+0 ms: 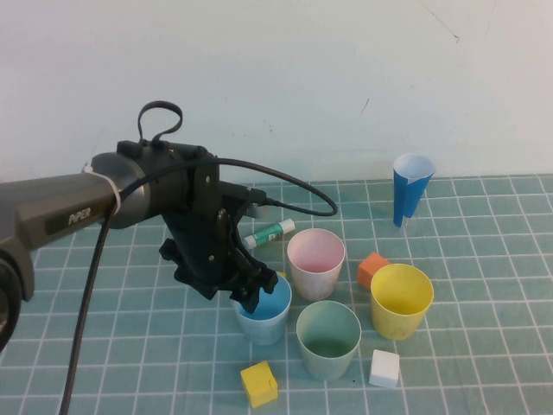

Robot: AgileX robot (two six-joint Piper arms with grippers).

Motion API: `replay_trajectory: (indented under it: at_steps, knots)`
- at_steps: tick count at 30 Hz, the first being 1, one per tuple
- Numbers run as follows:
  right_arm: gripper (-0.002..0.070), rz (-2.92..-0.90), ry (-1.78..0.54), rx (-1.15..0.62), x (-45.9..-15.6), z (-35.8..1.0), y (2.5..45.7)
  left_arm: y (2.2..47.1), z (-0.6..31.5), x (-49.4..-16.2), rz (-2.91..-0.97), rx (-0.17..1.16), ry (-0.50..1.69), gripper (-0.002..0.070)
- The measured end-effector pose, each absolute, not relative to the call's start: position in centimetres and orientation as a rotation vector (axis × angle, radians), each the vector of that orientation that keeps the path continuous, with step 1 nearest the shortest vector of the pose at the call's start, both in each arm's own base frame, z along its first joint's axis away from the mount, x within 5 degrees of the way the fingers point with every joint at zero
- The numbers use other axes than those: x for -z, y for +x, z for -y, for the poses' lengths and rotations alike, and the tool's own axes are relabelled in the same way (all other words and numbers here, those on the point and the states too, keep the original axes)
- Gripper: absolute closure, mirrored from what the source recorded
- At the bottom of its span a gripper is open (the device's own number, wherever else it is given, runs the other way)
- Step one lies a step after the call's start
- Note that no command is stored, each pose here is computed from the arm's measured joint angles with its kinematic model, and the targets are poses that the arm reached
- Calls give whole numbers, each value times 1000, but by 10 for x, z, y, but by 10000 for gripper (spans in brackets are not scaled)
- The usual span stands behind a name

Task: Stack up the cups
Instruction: Pick up the blue cup

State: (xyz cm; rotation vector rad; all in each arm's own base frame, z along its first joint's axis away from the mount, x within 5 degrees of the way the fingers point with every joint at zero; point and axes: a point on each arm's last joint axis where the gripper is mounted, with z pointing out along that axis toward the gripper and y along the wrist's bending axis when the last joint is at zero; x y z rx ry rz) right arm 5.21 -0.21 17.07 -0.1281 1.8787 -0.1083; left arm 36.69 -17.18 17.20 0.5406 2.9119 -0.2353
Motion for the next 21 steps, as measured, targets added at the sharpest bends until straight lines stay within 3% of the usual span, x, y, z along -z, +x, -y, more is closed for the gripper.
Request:
replay_trajectory:
  at_steps: [5, 10, 12, 17, 21]
  knots:
    - [678, -1875, -128, 108, -171, 2, 52, 376, 175, -168, -2835, 247, 504, 305]
    - [678, -1871, -109, 77, -171, 1, 52, 382, 177, -162, -2797, 250, 487, 554]
    - [678, -1859, -93, 50, -172, 0, 53, 383, 177, -158, -2799, 246, 502, 619]
    - [678, -1815, 13, -95, -176, -4, 54, 385, 175, -155, -2786, 196, 550, 664]
    - [678, -1803, 125, -250, -177, -8, 54, 383, 170, -181, -2703, 136, 604, 667]
